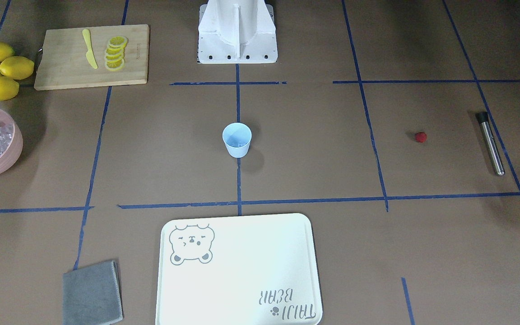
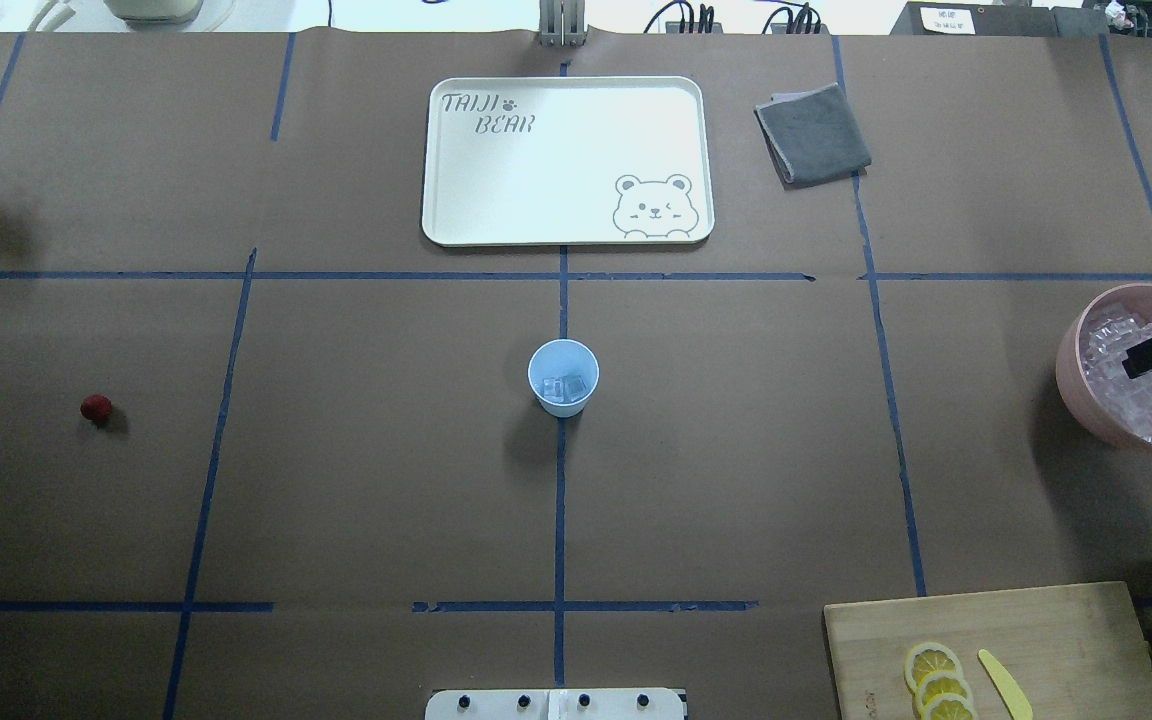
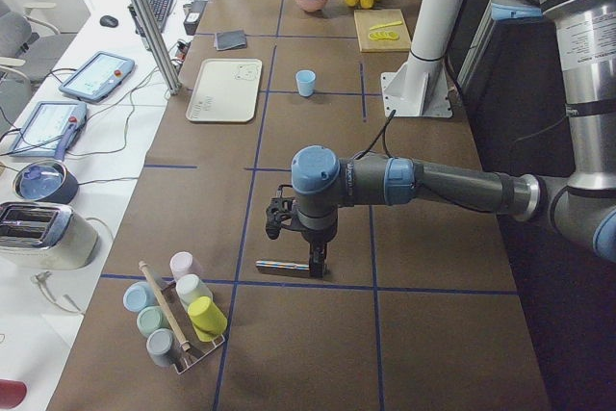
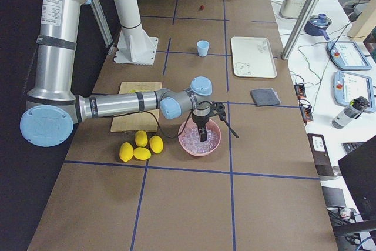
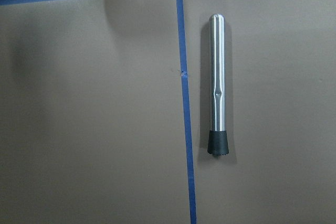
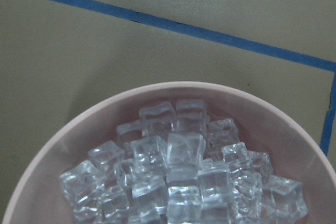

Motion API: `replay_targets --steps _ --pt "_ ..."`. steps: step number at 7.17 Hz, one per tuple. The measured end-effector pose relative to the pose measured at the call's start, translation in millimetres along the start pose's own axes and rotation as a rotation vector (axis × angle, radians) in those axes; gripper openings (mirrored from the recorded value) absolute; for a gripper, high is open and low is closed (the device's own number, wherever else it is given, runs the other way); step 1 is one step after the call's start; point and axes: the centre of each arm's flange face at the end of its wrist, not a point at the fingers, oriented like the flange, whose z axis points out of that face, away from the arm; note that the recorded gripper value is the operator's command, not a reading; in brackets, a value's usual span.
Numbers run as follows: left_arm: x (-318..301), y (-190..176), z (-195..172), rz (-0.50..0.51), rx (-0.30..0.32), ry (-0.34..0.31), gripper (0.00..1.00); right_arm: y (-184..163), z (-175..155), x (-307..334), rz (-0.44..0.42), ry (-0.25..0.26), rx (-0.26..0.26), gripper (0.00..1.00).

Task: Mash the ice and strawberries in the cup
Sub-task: 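Lower the right gripper into the bowl and grasp a third ice cube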

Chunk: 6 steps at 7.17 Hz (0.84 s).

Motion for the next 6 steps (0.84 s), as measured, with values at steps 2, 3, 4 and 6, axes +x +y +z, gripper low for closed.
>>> replay_targets --steps 2,3,4,6 --pt "0.1 0.0 -0.4 0.001 0.001 0.0 1.0 -0.6 3.9 2.1 -0.004 -0.002 0.005 0.84" --pt "0.2 0.0 -0.6 0.002 0.001 0.0 1.0 -0.6 4.4 2.6 -0.005 -0.002 0.005 0.84" --pt "0.3 0.0 -0.7 0.002 0.002 0.0 1.0 -1.6 4.3 1.8 -0.007 -0.002 0.007 0.81" --pt "1.2 0.4 -1.6 0.004 0.003 0.0 1.0 -3.5 3.1 -0.5 -0.002 -0.004 0.012 0.76"
